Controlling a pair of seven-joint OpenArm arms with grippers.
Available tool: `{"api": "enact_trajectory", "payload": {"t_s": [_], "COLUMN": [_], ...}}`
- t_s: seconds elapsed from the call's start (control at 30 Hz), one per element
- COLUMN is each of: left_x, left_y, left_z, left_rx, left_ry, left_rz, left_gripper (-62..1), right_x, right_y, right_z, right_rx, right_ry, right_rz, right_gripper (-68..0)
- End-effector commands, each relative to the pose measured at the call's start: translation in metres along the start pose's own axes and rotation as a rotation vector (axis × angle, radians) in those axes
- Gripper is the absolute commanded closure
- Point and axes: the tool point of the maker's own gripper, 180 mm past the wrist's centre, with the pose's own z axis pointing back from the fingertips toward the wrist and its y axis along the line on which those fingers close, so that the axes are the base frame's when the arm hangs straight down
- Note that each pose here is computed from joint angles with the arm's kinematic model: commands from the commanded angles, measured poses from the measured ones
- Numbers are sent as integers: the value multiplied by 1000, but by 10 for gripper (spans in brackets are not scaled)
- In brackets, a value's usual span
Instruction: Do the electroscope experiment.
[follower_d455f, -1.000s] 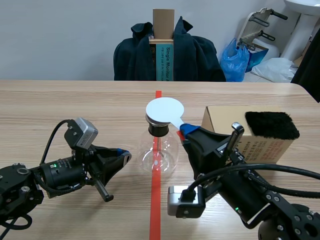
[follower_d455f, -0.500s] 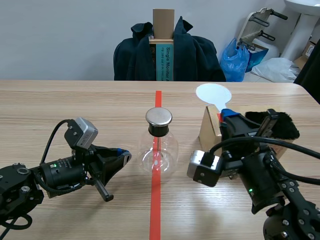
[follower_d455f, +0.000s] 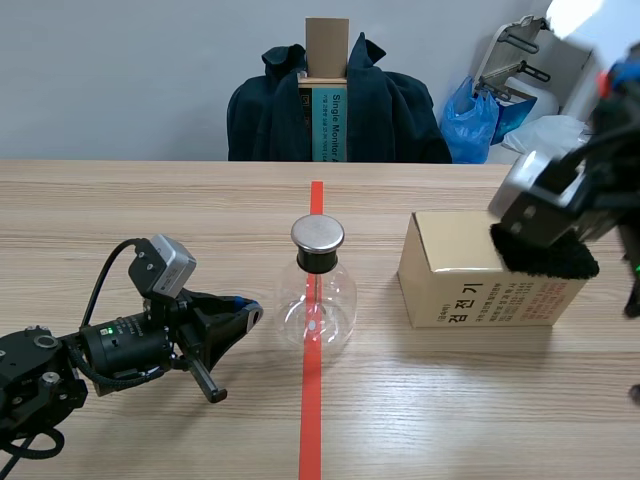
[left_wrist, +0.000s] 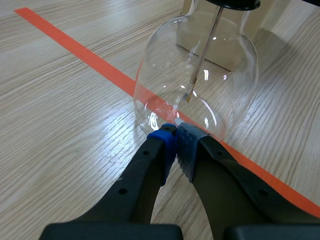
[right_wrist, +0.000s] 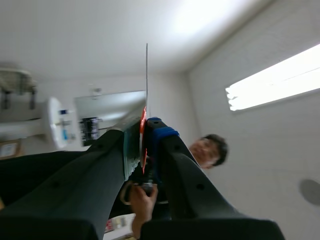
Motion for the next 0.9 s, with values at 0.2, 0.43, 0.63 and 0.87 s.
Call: {"api": "enact_trajectory", "payload": {"t_s": [0.2,0.43,0.63,0.87], "left_x": [14,13,30,58], "left_y": [0,-1,-6,-9], "left_z": [-3,7,54,120], "left_rx": [-6,-26,-70,-43], "left_ry": [-45,-35,-56,-47], "left_rz": [-5,-8,-64,-121], "left_gripper": [-32,-32,-34,-505], "right_x": [-38,-47,-46,-50], "right_y": [-147,-247,-289,-293], "right_z": [-19,-2,14,16], "right_rx": [-429,-703,-826,-838], "right_ry": [104,141,142,151], "right_rz": [43,35,2,12], "right_gripper": [-8,-8,-8,-8]}}
